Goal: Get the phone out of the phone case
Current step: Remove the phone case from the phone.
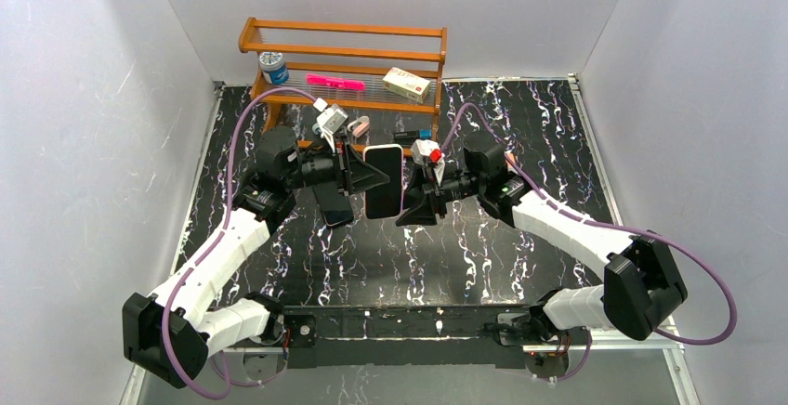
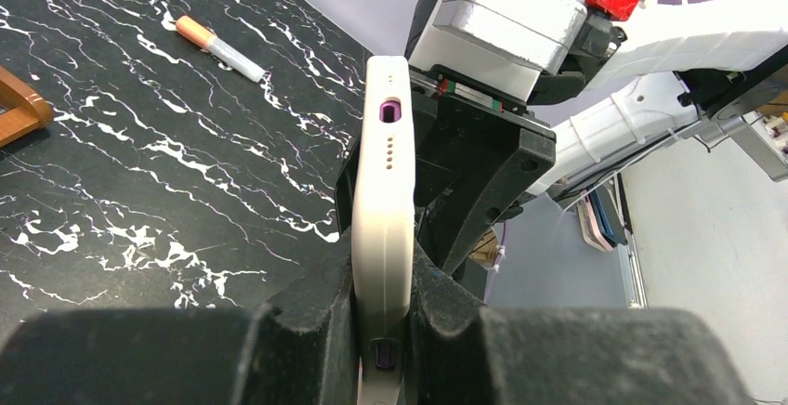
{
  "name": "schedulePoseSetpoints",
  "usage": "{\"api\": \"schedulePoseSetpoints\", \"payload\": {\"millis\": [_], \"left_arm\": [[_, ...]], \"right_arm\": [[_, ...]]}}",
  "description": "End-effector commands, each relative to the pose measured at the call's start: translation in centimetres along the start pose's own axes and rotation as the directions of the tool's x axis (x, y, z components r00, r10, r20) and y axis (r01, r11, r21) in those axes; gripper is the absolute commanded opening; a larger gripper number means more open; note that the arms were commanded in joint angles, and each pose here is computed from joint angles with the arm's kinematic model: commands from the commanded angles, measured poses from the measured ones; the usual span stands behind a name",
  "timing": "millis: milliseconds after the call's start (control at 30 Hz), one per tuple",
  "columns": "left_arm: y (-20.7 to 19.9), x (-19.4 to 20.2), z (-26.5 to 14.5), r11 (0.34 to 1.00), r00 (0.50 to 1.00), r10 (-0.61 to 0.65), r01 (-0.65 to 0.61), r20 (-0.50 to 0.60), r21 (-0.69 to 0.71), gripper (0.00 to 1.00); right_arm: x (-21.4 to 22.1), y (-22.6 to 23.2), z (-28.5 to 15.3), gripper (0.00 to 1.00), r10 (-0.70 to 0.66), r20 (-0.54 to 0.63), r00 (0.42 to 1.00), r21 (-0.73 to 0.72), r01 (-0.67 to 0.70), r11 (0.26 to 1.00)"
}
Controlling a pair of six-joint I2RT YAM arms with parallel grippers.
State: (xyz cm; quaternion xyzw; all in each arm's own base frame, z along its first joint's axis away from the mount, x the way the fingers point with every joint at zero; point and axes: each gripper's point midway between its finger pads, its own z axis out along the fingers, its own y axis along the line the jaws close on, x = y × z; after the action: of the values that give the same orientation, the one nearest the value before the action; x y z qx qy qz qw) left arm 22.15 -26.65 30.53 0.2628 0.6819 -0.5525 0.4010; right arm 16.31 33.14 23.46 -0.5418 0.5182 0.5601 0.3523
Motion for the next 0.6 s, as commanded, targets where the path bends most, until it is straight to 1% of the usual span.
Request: {"api": "schedulePoseSetpoints", "payload": {"millis": [0, 67, 300, 333, 400, 467, 567], "left_arm": [[-2.3, -2.3, -0.4, 0.993, 0.995, 0.093, -0.096, 0.047, 0.063, 0.0], [-2.3, -2.3, -0.4, 0.993, 0.995, 0.093, -0.096, 0.047, 0.062, 0.0], [-2.3, -2.1, -0.6, 0.992, 0.993, 0.112, -0.114, 0.037, 0.051, 0.0], [-2.2, -2.1, -0.7, 0.992, 0.993, 0.115, -0.116, 0.034, 0.048, 0.0], [-2.2, -2.0, -0.7, 0.992, 0.993, 0.119, -0.12, 0.026, 0.044, 0.0], [-2.2, -2.0, -0.8, 0.991, 0.992, 0.126, -0.127, 0.024, 0.042, 0.0], [-2.2, -1.9, -0.8, 0.99, 0.991, 0.132, -0.132, 0.016, 0.043, 0.0]], "right_arm": [[-2.1, 0.0, 0.0, 0.46, -0.062, 0.03, 0.998, -0.024, 0.063, 0.998], [-2.0, -0.1, 0.0, 0.43, -0.06, 0.027, 0.998, -0.021, 0.061, 0.998], [-1.3, -0.3, 0.1, 0.28, -0.049, -0.003, 0.999, -0.031, 0.049, 0.998], [-1.2, -0.2, 0.1, 0.24, -0.043, -0.011, 0.999, -0.042, 0.043, 0.998], [-1.0, -0.2, 0.1, 0.1, -0.041, -0.021, 0.999, -0.049, 0.04, 0.998], [-1.0, -0.3, 0.2, 0.01, -0.041, -0.024, 0.999, -0.043, 0.04, 0.998], [-1.1, -0.5, 0.1, 0.01, -0.057, -0.023, 0.998, -0.032, 0.056, 0.998]]}}
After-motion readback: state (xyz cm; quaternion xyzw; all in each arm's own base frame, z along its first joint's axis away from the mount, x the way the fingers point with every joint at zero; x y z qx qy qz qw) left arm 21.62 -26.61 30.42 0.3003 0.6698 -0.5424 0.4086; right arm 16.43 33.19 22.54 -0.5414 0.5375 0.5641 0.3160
